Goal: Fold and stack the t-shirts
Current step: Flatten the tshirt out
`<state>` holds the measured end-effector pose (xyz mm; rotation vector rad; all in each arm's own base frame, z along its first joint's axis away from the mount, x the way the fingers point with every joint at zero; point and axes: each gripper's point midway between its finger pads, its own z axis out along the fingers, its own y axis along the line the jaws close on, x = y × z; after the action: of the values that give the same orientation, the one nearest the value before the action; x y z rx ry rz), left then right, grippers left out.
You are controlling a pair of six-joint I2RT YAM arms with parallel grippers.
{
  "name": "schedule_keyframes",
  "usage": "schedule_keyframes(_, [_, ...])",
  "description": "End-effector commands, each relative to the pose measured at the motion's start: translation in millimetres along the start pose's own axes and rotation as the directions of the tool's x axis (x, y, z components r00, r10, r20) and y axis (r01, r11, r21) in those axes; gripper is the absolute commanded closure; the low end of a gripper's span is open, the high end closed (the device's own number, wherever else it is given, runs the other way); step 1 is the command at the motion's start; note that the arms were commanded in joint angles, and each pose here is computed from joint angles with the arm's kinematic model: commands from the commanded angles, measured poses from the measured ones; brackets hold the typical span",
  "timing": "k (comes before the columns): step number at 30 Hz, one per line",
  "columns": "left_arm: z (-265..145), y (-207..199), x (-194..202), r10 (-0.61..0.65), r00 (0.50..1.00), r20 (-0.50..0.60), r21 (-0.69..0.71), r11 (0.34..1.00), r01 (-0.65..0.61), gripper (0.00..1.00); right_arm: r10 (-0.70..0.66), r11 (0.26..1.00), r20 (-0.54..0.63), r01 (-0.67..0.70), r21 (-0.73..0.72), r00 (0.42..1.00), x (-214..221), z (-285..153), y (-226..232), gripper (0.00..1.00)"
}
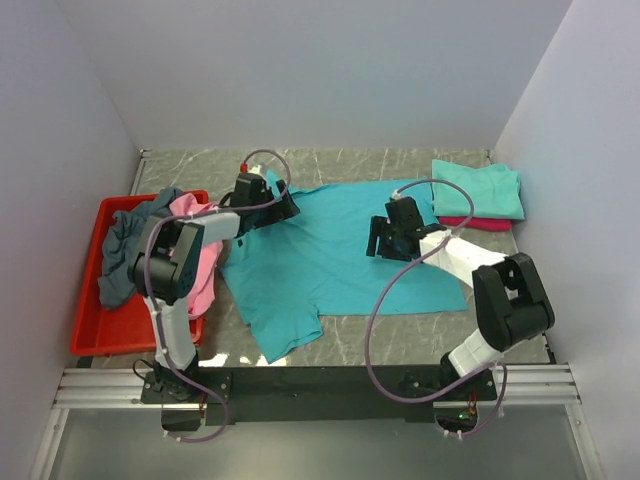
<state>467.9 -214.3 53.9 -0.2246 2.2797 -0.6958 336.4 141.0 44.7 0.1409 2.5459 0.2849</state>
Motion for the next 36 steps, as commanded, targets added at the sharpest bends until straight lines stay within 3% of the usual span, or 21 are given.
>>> schedule_keyframes(1, [-39.2,-39.2,-32.2,0.107,0.984,0.14,0.014,0.994,-0.11,0.01,-0.009,0.999,0.076,0.012,-0.037,0.997,-13.4,-19.3,13.5,0.26])
schedule_keyframes(2, [-49.1,-37.3,-29.3,0.122,0.979,0.162,-0.031,0.992,-0.118,0.01,-0.015,0.999,0.074,0.018,-0.041,0.997,-10.2,-22.0,14.8,0.26])
schedule_keyframes(4, [-83.3,-70.1,-30.9,0.166,0.957,0.239,-0.034,0.986,-0.162,0.01,-0.017,0.998,0.098,0.022,-0.055,0.995,-12.3,-31.7,18.0,0.26])
schedule_keyframes(5, [-93.2,-55.9,-19.3,0.183,0.951,0.249,-0.123,0.98,-0.157,0.01,-0.015,0.998,0.097,0.021,-0.057,0.995,-9.6,-33.4,16.4,0.26])
schedule_keyframes(6, [-115.0,-65.8,-20.2,0.183,0.941,0.286,-0.125,0.98,-0.153,0.01,-0.013,0.998,0.113,0.02,-0.063,0.994,-11.3,-39.0,17.0,0.26])
schedule_keyframes(7, [-123.0,-74.6,-1.1,0.171,0.946,0.274,-0.124,0.982,-0.142,0.01,-0.013,0.998,0.117,0.02,-0.063,0.993,-10.7,-41.1,16.3,0.26])
schedule_keyframes(10, [-149.9,-30.6,57.2,0.133,0.969,0.208,-0.271,0.96,-0.073,0.01,-0.012,0.998,0.132,0.021,-0.065,0.991,-7.2,-46.3,13.0,0.25])
schedule_keyframes(17, [-208.4,13.0,145.7,0.082,0.991,0.108,-0.428,0.903,-0.028,0.01,-0.019,0.997,0.14,0.029,-0.066,0.99,-2.4,-47.9,9.7,0.26])
schedule_keyframes(27, [-249.2,11.4,224.6,0.018,1.0,-0.024,-0.451,0.892,-0.027,0.05,-0.021,0.998,0.151,0.031,-0.06,0.988,0.2,-47.9,5.7,0.25])
schedule_keyframes(36, [-253.4,2.0,261.7,-0.137,0.987,-0.087,-0.37,0.924,0.095,0.09,-0.023,0.997,0.154,0.034,-0.066,0.988,1.6,-48.8,5.9,0.25])
